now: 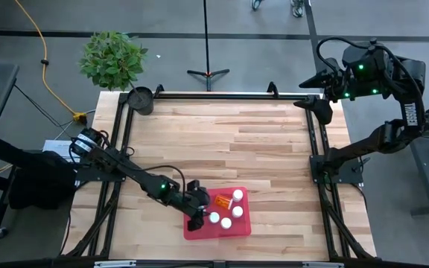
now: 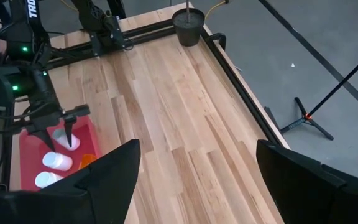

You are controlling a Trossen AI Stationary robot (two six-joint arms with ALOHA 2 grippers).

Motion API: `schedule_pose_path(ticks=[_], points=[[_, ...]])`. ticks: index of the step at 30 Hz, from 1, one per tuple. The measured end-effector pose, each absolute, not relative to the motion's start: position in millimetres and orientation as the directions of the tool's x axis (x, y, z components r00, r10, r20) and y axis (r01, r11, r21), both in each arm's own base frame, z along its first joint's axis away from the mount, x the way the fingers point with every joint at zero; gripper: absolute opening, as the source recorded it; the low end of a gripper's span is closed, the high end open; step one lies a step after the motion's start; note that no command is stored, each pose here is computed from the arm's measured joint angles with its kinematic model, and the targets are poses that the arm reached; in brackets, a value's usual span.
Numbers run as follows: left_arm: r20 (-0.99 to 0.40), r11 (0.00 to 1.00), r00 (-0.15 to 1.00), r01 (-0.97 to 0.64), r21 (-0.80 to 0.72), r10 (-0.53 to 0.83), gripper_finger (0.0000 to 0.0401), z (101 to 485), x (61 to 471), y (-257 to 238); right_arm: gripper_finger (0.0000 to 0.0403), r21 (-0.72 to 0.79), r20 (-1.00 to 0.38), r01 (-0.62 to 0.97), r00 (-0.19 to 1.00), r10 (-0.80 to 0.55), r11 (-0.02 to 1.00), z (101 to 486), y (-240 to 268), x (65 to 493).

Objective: Pick and place pill bottles into a basket
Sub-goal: Return to Home Position

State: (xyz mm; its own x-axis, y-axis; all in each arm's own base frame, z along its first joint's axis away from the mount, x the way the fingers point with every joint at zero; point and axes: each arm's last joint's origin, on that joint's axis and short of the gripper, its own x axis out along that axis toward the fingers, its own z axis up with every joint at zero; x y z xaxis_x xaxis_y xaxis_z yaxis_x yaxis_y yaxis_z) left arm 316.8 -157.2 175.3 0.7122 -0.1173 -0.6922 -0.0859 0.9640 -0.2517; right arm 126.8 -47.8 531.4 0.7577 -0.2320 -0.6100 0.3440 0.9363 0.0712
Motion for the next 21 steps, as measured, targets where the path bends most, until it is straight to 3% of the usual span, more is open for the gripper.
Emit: schedule_pose_path(ticks=[14,21], points=[[-0.631,0.972,0.768,-0.054,-0.229,-0.106,0.0211,193.5,317.4,-151.4,0.0312,0.073,-0.610,0.336,0.760,-0.225,0.939,531.4,-47.5,126.9],[-0.554,0.967,0.831,-0.099,-0.237,-0.051,0.0211,232.0,314.1,-121.5,0.0312,0.083,-0.609,0.324,0.765,-0.210,0.942,531.5,-47.0,126.9]])
